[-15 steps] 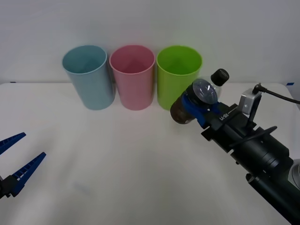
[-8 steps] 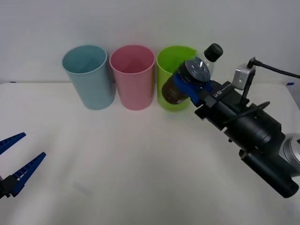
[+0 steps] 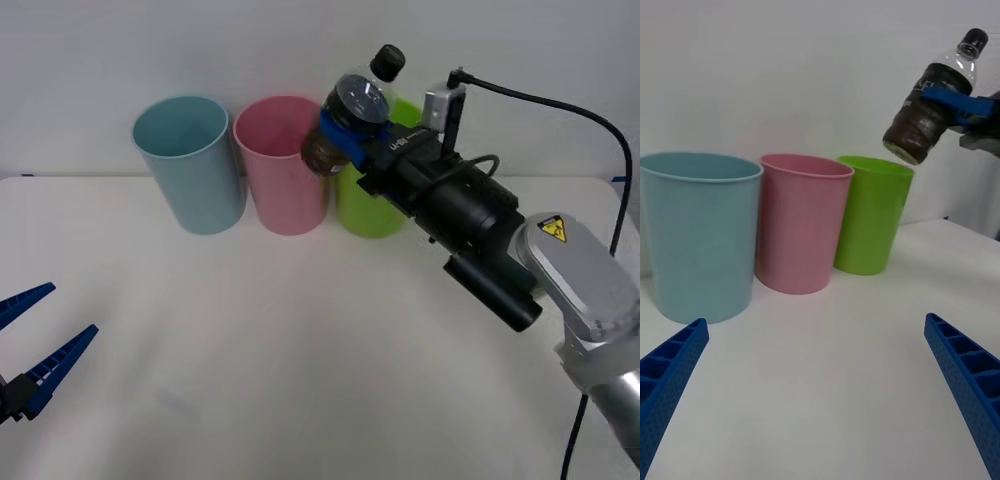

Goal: Grasp the object on the table and drop it into the matching bin: aluminum can to the light blue bin, PET bottle to the pink bin.

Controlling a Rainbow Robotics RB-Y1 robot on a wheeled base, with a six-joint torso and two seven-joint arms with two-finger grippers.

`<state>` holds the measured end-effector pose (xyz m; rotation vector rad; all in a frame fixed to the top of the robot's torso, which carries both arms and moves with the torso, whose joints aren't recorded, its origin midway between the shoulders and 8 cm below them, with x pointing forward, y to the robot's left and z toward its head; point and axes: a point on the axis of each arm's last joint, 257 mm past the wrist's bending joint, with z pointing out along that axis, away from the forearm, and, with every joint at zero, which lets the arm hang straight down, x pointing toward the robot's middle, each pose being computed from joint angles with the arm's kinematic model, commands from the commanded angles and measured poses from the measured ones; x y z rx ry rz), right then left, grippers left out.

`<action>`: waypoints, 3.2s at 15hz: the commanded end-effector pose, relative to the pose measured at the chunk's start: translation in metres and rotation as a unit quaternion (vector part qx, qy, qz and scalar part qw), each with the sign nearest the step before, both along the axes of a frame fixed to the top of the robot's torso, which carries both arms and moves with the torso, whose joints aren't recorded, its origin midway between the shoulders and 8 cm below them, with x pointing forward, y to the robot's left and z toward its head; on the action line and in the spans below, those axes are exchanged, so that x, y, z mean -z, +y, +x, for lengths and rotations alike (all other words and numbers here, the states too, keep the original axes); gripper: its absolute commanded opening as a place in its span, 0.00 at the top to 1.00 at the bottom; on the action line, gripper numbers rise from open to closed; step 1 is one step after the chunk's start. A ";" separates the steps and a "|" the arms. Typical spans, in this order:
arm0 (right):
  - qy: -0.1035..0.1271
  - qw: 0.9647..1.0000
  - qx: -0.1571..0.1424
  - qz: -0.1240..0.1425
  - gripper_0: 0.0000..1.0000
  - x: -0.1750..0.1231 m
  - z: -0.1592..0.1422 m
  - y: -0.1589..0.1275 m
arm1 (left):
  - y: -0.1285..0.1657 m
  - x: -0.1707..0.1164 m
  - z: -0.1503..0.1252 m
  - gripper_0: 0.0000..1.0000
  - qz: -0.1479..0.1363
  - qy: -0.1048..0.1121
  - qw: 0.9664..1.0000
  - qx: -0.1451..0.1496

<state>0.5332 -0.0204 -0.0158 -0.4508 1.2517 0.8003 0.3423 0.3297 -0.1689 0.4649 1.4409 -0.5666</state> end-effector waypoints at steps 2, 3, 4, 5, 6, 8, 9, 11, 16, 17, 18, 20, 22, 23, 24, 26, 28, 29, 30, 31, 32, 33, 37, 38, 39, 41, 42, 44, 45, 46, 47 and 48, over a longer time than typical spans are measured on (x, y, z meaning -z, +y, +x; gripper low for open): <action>0.011 1.000 0.004 0.001 1.00 -0.003 0.036 0.030 | 0.000 0.000 0.000 0.00 0.000 0.000 1.000 0.000; 0.013 1.000 0.007 -0.002 1.00 -0.003 0.044 0.035 | 0.000 0.000 0.000 0.00 0.000 0.000 1.000 0.000; 0.017 1.000 0.010 -0.004 1.00 -0.003 0.054 0.044 | 0.000 0.000 0.000 0.00 0.000 0.000 1.000 0.000; 0.018 1.000 0.014 -0.005 1.00 -0.004 0.061 0.050 | 0.000 0.000 0.000 0.00 0.000 0.000 1.000 0.000; 0.022 1.000 0.018 -0.005 1.00 -0.004 0.068 0.055 | 0.000 0.000 0.000 0.00 0.000 0.000 1.000 0.000; 0.028 0.999 0.031 -0.006 1.00 -0.007 0.084 0.066 | 0.000 0.000 0.000 0.00 0.000 0.000 1.000 0.000; 0.031 0.999 0.038 -0.007 1.00 -0.007 0.091 0.071 | 0.000 0.000 0.000 0.00 0.000 0.000 1.000 0.000; 0.039 0.998 0.056 -0.010 1.00 -0.006 0.106 0.077 | 0.000 0.000 0.000 0.00 0.000 0.000 1.000 0.000; 0.051 0.995 0.084 -0.018 1.00 -0.004 0.126 0.087 | 0.000 0.000 0.000 0.00 0.000 0.000 1.000 0.000; 0.050 0.995 0.085 -0.019 1.00 -0.004 0.126 0.088 | 0.000 0.000 0.000 0.00 0.000 0.000 1.000 0.000; 0.051 0.995 0.085 -0.019 1.00 -0.003 0.126 0.087 | 0.000 0.000 0.000 0.00 0.000 0.000 1.000 0.000; 0.050 0.995 0.086 -0.021 1.00 -0.003 0.126 0.086 | 0.000 0.000 0.000 0.00 0.000 0.000 1.000 0.000; 0.049 0.995 0.085 -0.022 0.92 -0.003 0.126 0.088 | 0.000 0.000 0.000 0.00 0.000 0.000 1.000 0.000; 0.048 0.995 0.085 -0.023 0.88 -0.002 0.125 0.088 | 0.000 0.000 0.000 0.00 0.000 0.000 1.000 0.000; 0.047 0.995 0.086 -0.024 0.59 -0.003 0.126 0.087 | 0.000 0.000 0.000 0.00 0.000 0.000 1.000 0.000; 0.045 0.995 0.086 -0.027 0.00 -0.002 0.126 0.087 | 0.000 0.000 0.000 0.00 0.000 0.000 1.000 0.000; 0.046 0.995 0.082 -0.029 0.00 0.001 0.125 0.087 | 0.000 0.000 0.000 0.00 0.000 0.000 1.000 0.000; 0.044 0.995 0.080 -0.033 0.00 0.000 0.125 0.086 | 0.000 0.000 0.000 0.00 0.000 0.000 1.000 0.000; 0.044 0.995 0.076 -0.037 0.00 0.004 0.123 0.084 | 0.000 0.000 0.000 0.00 0.000 0.000 1.000 0.000; 0.041 0.996 0.074 -0.037 0.00 0.004 0.121 0.081 | 0.000 0.000 0.000 0.00 0.000 0.000 1.000 0.000; 0.038 0.996 0.071 -0.035 0.00 0.004 0.117 0.078 | 0.000 0.000 0.000 0.00 0.000 0.000 1.000 0.000; 0.034 0.996 0.068 -0.036 0.00 0.006 0.111 0.073 | 0.000 0.000 0.000 0.00 0.000 0.000 1.000 0.000; 0.018 0.997 0.062 -0.044 0.00 0.015 0.089 0.053 | 0.000 0.000 0.000 0.00 0.000 0.000 1.000 0.000; 0.015 0.997 0.061 -0.048 0.00 0.019 0.084 0.046 | 0.000 0.000 0.000 0.00 0.000 0.000 1.000 0.000; 0.013 0.997 0.060 -0.053 0.00 0.025 0.077 0.037 | 0.000 0.000 0.000 0.00 0.000 0.000 1.000 0.000; 0.012 0.996 0.062 -0.061 0.00 0.036 0.066 0.020 | 0.000 0.000 0.000 0.00 0.000 0.000 1.000 0.000; 0.011 0.996 0.065 -0.067 0.00 0.043 0.058 0.008 | 0.000 0.000 0.000 0.00 0.000 0.000 1.000 0.000; 0.010 0.995 0.068 -0.074 0.00 0.053 0.044 -0.011 | 0.000 0.000 0.000 0.00 0.000 0.000 1.000 0.000; 0.012 0.995 0.069 -0.077 0.00 0.058 0.037 -0.020 | 0.000 0.000 0.000 0.00 0.000 0.000 1.000 0.000; 0.014 0.994 0.069 -0.080 0.00 0.064 0.027 -0.030 | 0.000 0.000 0.000 0.00 0.000 0.000 1.000 0.000; 0.016 0.994 0.070 -0.082 0.00 0.069 0.019 -0.038 | 0.000 0.000 0.000 0.00 0.000 0.000 1.000 0.000; 0.021 0.994 0.071 -0.083 0.00 0.074 0.011 -0.047 | 0.000 0.000 0.000 0.00 0.000 0.000 1.000 0.000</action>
